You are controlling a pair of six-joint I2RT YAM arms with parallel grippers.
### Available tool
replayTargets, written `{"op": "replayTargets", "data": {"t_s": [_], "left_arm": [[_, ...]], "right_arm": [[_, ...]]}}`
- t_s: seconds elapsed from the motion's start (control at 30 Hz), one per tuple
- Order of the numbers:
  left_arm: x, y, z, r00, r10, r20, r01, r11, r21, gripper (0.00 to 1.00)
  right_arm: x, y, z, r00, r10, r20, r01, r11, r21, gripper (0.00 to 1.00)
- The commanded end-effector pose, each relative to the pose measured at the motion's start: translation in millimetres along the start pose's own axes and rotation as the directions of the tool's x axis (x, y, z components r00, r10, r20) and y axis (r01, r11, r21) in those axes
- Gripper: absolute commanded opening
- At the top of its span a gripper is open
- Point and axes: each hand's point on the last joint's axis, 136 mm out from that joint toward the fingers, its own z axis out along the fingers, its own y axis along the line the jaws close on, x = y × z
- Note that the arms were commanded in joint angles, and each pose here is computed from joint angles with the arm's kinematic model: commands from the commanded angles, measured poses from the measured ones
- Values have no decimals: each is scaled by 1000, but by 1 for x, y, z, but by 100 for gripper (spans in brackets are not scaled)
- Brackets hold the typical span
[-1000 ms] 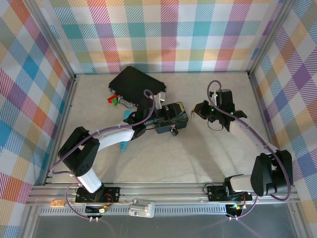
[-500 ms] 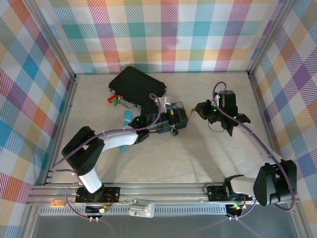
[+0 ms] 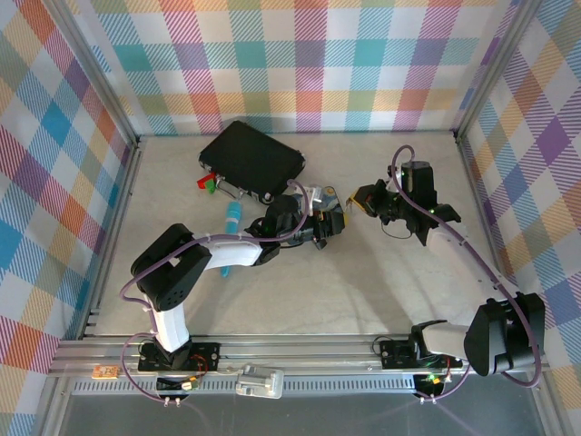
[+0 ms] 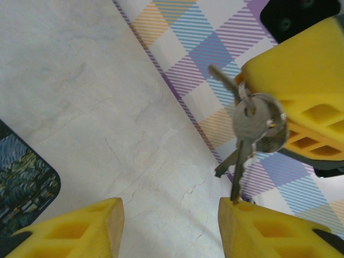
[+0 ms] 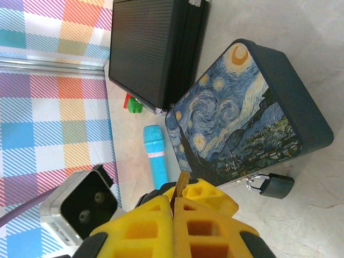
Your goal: Unlock the padlock with the key
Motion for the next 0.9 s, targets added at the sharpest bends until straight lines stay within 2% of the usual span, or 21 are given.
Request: {"op": "replayTargets", "data": {"t_s": [0.0,0.07,0.2,0.47,0.6,0.87], "left_arm": [[-11,-19,-2,996,81,29,-82,995,48,47],[-11,-21,-1,995,96,11,-97,994,47,46],[-13,-25,0,993,116,-7,-116,992,48,38],[-14,-29,1,988,150,-32,-148,988,51,37],[-16,-28,2,988,153,-28,-152,987,46,25],[-18,-31,1,986,165,-26,-164,985,47,20]], "right_arm": [[1,0,-6,1000,8,6,-8,1000,1,0],[2,-1,-4,1000,14,-1,-14,1000,-2,0],[2,-2,-3,1000,14,3,-14,1000,-6,0],[2,-9,-1,1000,16,5,-16,1000,17,0],[5,-13,0,1000,17,-2,-17,1000,24,0],[5,-19,1,1000,24,7,-24,999,32,0]]}}
